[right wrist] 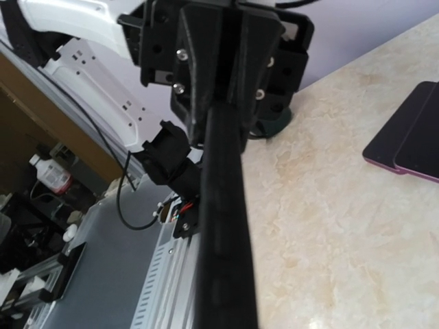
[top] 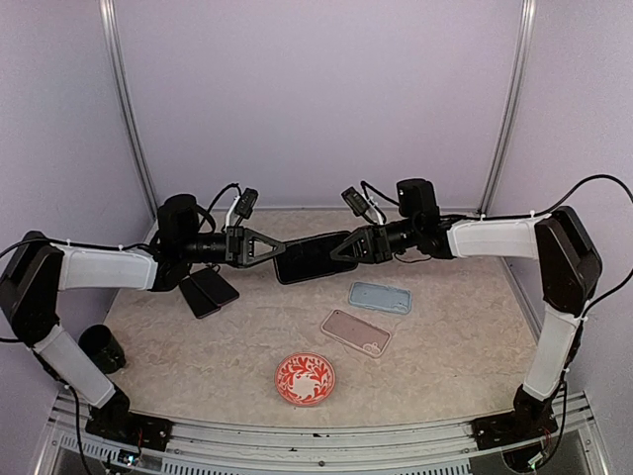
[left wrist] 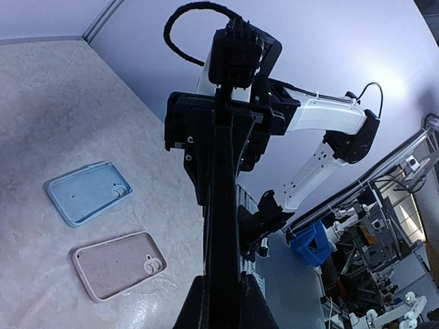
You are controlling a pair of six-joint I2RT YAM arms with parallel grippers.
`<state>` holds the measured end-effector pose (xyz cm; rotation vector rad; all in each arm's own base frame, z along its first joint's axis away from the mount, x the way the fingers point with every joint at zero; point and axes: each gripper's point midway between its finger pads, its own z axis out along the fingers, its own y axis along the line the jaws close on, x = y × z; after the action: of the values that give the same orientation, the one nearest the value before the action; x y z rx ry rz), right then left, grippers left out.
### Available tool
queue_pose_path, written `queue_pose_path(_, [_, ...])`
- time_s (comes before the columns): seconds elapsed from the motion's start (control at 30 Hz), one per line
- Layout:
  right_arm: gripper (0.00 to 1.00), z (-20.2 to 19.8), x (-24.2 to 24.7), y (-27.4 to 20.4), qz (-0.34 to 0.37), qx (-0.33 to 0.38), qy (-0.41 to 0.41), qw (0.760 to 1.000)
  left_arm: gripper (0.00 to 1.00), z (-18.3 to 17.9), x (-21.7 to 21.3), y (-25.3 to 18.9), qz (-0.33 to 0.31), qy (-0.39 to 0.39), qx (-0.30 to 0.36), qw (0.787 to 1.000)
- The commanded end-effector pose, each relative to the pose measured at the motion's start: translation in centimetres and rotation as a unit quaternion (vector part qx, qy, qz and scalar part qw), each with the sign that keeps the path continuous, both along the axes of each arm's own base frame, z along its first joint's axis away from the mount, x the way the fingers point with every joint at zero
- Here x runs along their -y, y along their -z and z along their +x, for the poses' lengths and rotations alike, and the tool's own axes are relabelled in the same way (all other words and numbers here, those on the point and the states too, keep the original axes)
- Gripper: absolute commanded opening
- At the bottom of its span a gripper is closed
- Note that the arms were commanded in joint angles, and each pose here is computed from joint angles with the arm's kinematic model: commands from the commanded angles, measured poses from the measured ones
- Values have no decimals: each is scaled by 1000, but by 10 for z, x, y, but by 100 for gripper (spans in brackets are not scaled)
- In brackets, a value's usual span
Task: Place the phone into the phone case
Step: Press the phone against the phone case.
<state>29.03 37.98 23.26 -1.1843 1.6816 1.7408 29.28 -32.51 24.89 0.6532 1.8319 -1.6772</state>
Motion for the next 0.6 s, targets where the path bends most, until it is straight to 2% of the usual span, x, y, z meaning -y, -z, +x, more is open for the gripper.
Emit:
queue_pose_path(0.0, [0, 7, -6, 20, -10, 30, 5, 1000, 0, -17, -1, -40, -71, 35, 6, 997])
queue_pose_path(0.07, [0, 10, -7, 22, -15, 24, 12, 1000, 0, -13, -1, -39, -67, 24, 8, 997])
queue_pose_path(0.2, [0, 19, -9, 25, -34, 13, 30, 999, 0, 11, -1, -20, 21, -48, 26, 998])
queue_pose_path(0.3, [0, 21, -7, 25, -39, 28, 35, 998, 0, 1, -7, -36, -21, -24, 36, 999])
queue_pose_path(0.4, [0, 24, -2, 25, -40, 40, 41, 998, 0, -11, -18, -47, -75, 3, 18, 997])
queue_pose_path(0.57, [0, 29, 8, 32, -43, 40, 45, 997, 0, -24, -25, -53, -115, 35, 3, 993])
